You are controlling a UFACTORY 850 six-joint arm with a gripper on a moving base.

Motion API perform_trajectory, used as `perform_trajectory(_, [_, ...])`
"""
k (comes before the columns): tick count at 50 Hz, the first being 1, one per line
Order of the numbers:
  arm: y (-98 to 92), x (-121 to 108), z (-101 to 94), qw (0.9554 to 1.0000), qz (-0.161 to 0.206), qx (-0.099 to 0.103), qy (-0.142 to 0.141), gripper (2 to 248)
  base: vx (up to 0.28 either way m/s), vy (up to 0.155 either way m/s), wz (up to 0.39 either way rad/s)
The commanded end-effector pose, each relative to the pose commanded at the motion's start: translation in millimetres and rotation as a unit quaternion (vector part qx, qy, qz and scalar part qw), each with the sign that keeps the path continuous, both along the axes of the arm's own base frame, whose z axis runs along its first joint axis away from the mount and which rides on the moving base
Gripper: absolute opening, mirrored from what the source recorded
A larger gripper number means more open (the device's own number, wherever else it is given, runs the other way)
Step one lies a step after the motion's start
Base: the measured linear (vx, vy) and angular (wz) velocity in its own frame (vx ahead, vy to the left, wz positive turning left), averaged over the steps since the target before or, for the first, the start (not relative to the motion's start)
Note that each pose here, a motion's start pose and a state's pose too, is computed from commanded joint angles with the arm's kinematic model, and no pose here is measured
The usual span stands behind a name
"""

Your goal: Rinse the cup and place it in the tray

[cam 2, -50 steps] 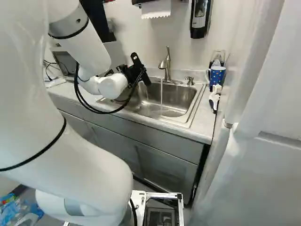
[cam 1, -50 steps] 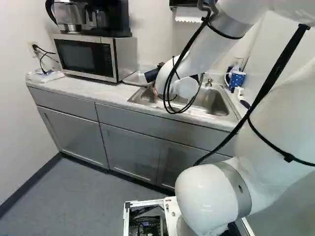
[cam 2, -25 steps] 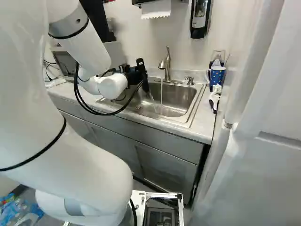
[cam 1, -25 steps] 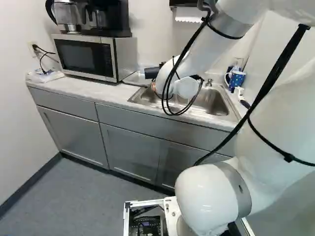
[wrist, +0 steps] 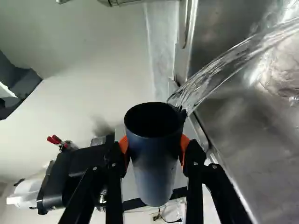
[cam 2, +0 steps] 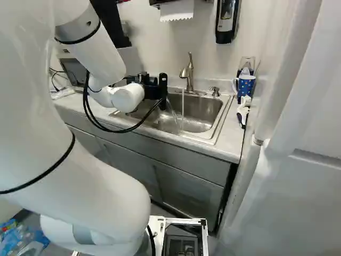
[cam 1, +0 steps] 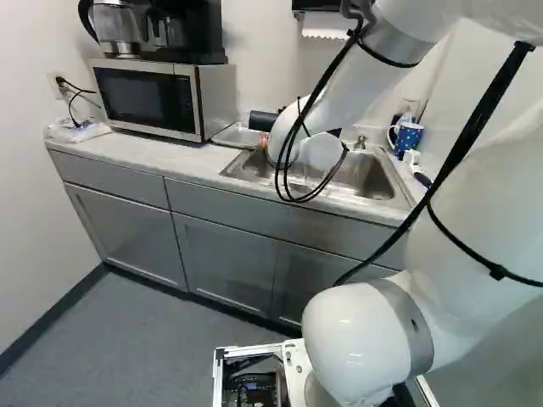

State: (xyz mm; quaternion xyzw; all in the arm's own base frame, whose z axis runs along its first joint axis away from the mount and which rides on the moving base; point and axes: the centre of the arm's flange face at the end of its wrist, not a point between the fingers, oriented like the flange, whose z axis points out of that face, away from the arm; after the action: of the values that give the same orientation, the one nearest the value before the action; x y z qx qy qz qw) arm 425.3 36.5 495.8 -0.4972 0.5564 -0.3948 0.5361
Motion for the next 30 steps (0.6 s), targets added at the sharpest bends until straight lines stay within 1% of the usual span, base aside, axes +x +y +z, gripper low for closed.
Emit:
perform_trajectory(8, [0.0, 0.0, 0.0, 0.9991, -0.005, 0.042, 0.004, 123, 0.000, 0.000, 0.000])
perform_trajectory(15, [0.0, 0.0, 0.0, 0.9969, -0.009, 0.078, 0.007, 123, 0.000, 0.000, 0.000])
perform_trajectory(23, [0.0, 0.0, 0.0, 0.9927, -0.014, 0.119, 0.011, 123, 0.000, 0.000, 0.000])
perform_trajectory(30, [0.0, 0.0, 0.0, 0.9876, -0.018, 0.155, 0.015, 123, 0.000, 0.000, 0.000])
